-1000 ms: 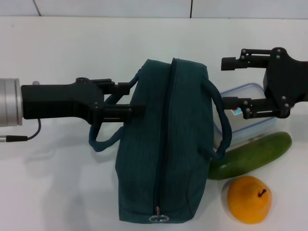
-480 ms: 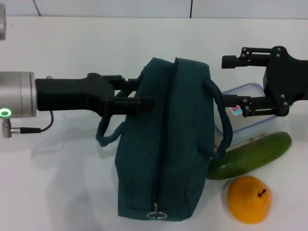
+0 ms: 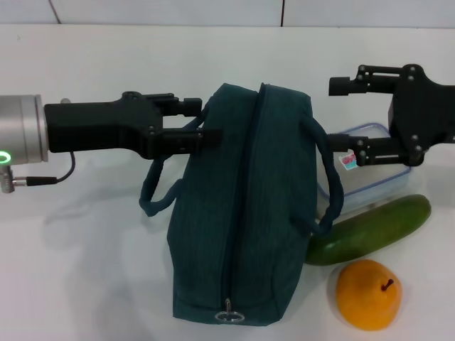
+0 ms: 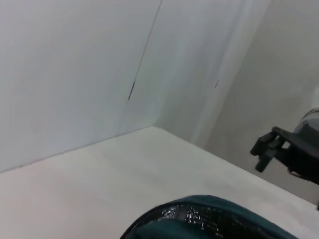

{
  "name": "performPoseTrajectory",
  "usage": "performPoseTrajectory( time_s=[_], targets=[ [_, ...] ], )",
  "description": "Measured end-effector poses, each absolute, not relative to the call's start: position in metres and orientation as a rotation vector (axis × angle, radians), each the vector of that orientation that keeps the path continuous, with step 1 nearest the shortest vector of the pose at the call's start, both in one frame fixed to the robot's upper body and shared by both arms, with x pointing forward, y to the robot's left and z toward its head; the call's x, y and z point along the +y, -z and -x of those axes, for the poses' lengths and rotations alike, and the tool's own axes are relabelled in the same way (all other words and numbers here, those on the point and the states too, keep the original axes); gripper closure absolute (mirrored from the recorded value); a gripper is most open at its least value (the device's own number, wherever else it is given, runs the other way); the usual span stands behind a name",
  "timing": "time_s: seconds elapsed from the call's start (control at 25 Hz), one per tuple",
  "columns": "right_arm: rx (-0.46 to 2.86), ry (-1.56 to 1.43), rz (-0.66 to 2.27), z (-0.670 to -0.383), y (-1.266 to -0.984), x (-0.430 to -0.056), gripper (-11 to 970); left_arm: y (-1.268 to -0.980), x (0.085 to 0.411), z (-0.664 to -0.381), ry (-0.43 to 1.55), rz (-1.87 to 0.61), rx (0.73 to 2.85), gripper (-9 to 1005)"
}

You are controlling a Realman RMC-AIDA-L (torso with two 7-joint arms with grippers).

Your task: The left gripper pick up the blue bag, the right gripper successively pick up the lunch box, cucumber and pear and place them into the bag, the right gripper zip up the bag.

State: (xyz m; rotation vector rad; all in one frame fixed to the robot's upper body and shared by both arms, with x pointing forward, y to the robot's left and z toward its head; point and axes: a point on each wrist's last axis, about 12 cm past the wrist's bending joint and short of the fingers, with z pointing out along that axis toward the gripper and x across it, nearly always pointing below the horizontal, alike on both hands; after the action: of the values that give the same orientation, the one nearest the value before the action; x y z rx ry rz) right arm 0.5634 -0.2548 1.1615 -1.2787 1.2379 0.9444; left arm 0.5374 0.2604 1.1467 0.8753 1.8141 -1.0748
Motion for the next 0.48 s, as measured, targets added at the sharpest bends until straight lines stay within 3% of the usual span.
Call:
performPoseTrajectory(
  time_s=[0.48],
  targets=[
    [1.244, -0.938, 1.259, -0.5642, -1.1595, -0.252, 239, -1.1416, 0.2509, -0.5461, 1.07, -0.937, 1.812, 468]
  ],
)
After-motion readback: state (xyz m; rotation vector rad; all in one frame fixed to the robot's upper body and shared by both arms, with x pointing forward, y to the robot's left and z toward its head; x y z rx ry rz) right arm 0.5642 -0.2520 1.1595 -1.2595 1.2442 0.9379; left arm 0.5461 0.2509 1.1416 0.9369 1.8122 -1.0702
